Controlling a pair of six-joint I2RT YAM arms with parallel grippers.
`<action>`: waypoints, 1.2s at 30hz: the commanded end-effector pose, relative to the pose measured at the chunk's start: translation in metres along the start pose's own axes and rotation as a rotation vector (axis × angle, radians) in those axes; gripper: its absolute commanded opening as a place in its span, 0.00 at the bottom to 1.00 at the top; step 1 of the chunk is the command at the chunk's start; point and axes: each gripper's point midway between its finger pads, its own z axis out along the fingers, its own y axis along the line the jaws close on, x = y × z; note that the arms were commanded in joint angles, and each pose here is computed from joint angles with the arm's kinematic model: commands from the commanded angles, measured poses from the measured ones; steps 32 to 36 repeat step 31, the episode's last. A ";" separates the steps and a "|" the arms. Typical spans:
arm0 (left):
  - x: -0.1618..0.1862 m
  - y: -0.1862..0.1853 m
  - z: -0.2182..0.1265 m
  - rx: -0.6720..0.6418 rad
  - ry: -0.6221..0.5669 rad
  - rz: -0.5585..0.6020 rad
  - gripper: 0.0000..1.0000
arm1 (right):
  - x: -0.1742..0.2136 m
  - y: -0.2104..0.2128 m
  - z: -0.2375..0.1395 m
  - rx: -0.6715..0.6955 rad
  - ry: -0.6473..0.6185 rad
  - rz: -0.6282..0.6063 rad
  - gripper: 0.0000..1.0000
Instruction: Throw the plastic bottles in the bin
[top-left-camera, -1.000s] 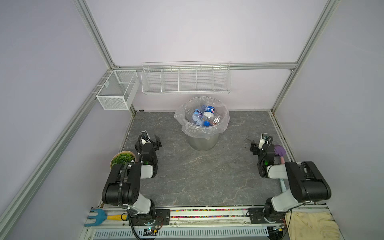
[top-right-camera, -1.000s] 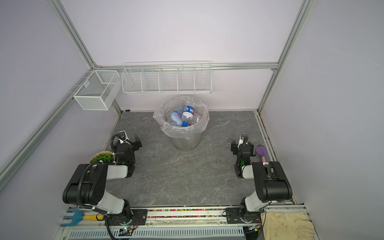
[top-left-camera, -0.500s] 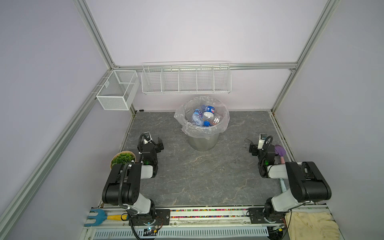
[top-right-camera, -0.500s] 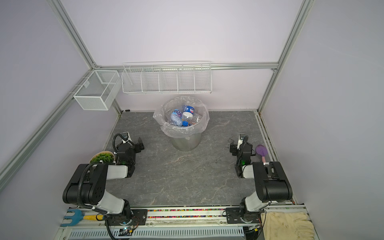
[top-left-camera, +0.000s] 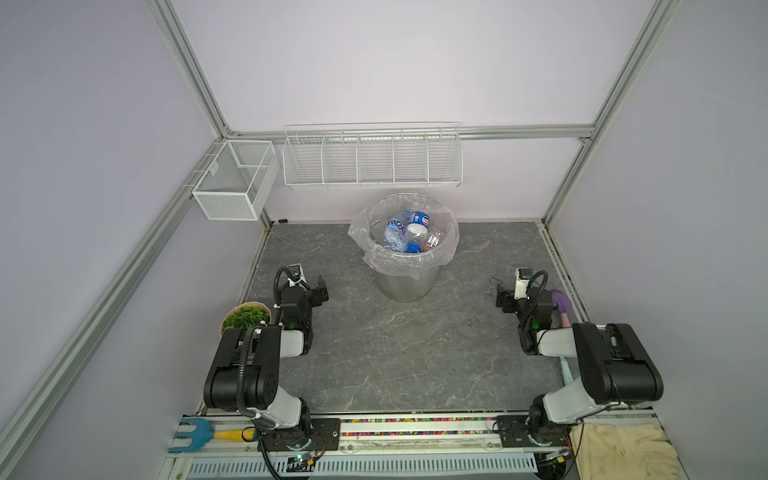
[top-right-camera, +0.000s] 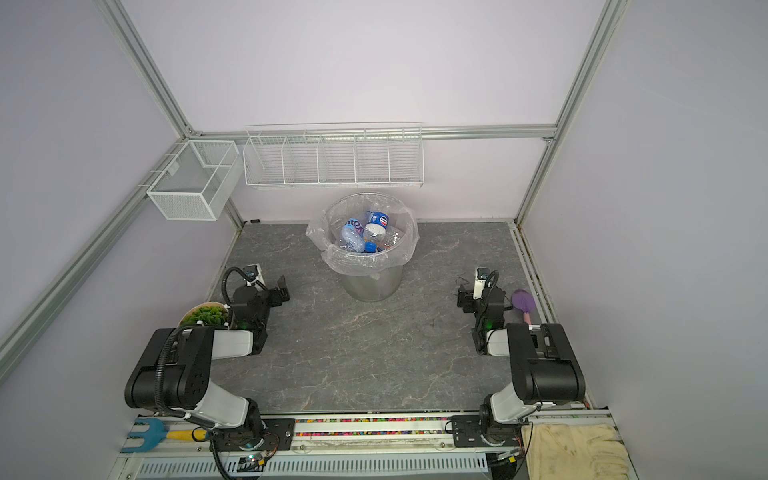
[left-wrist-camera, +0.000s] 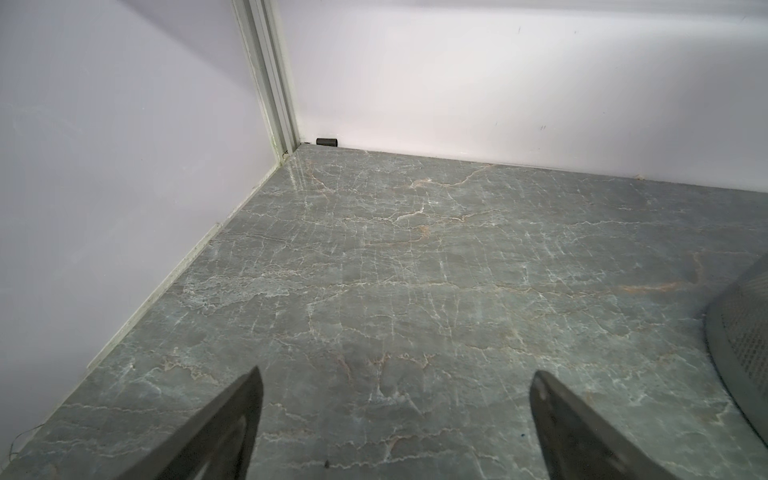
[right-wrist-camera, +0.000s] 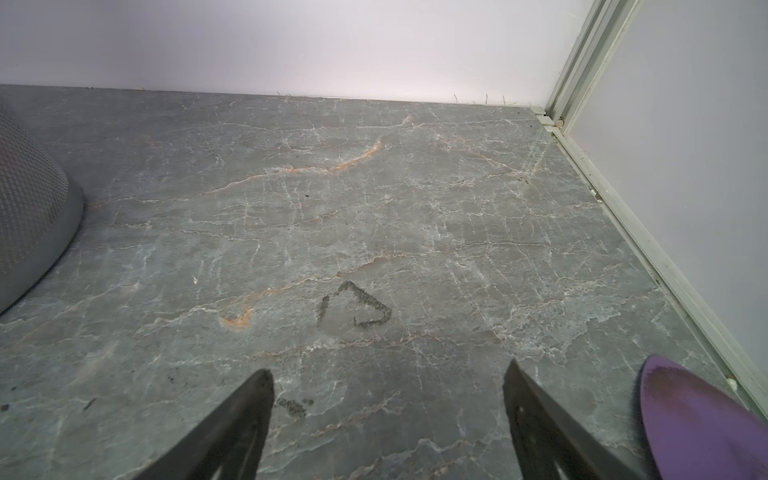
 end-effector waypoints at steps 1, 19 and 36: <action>-0.001 -0.001 0.000 0.010 -0.002 0.000 0.99 | -0.012 0.002 -0.001 -0.013 -0.030 -0.018 0.89; 0.000 -0.006 0.000 0.038 0.000 0.020 0.99 | -0.011 0.002 -0.001 -0.014 -0.029 -0.018 0.89; 0.000 -0.004 0.000 0.034 -0.001 0.013 0.99 | -0.011 0.001 -0.001 -0.019 -0.028 -0.010 0.89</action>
